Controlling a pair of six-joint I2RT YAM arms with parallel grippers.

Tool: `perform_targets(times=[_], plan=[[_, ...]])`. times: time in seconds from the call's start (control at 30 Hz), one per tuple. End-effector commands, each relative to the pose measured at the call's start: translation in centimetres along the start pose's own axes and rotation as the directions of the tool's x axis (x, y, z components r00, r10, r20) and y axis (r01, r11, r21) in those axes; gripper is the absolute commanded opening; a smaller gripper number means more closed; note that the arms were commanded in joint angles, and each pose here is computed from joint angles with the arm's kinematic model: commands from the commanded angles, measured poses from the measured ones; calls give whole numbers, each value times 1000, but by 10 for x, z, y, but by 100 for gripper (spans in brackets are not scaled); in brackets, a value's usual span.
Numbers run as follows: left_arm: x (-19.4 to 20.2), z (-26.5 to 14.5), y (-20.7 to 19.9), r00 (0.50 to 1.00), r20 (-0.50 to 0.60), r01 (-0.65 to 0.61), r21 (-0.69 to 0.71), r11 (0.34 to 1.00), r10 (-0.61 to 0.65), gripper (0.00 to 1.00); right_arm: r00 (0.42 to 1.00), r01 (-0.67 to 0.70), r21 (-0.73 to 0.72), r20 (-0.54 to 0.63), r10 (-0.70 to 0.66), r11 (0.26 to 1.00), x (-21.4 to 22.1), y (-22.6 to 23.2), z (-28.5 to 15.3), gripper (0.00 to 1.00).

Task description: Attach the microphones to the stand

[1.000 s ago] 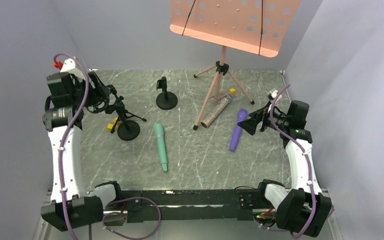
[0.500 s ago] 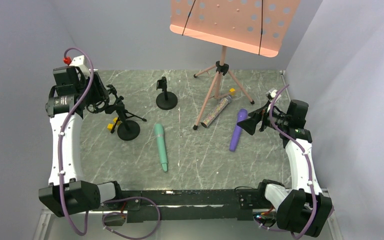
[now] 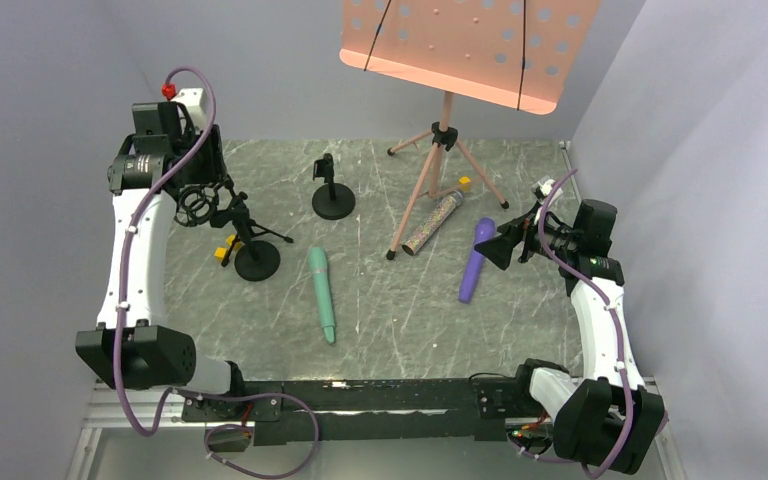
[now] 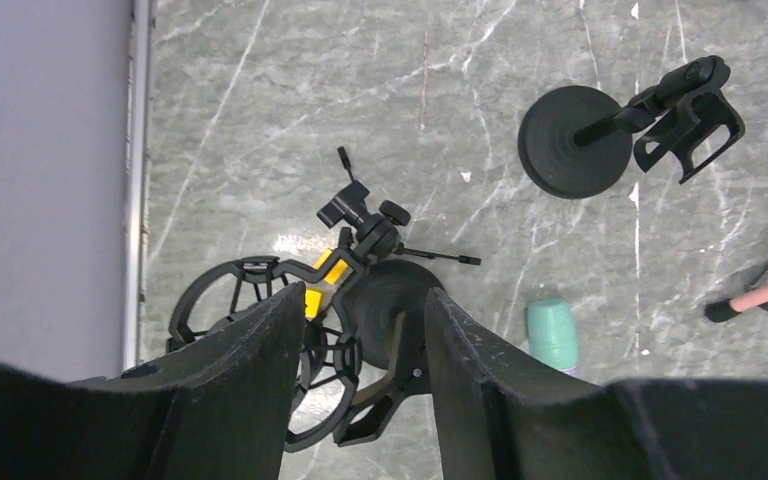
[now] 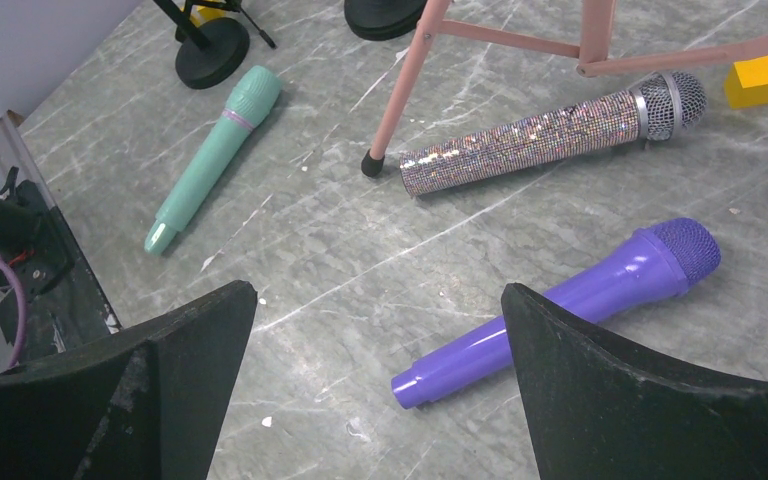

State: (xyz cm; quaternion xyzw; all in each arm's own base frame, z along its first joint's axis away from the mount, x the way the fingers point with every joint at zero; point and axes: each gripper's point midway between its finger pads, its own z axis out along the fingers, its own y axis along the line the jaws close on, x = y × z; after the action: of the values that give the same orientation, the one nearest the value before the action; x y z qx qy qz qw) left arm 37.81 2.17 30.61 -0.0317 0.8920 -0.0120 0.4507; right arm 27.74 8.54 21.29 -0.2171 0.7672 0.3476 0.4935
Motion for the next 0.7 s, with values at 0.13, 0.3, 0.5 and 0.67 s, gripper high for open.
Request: perform_targets(times=[0.13,0.3,0.5,0.67], plan=[[1,10,3,972,-16,-235,8,972,235,42,997,76,2,29,-76,997,-18,1,-2,100],[11,18,6,945,-27,-325,26,945,326,41,997,70,0,26,-70,998,-17,0,-1,100],[12,31,10,930,-53,-362,24,932,363,44,998,55,-7,20,-55,998,-14,-2,1,100],[17,41,8,923,-77,-374,52,926,377,45,999,47,-4,16,-47,999,-13,-4,2,100]])
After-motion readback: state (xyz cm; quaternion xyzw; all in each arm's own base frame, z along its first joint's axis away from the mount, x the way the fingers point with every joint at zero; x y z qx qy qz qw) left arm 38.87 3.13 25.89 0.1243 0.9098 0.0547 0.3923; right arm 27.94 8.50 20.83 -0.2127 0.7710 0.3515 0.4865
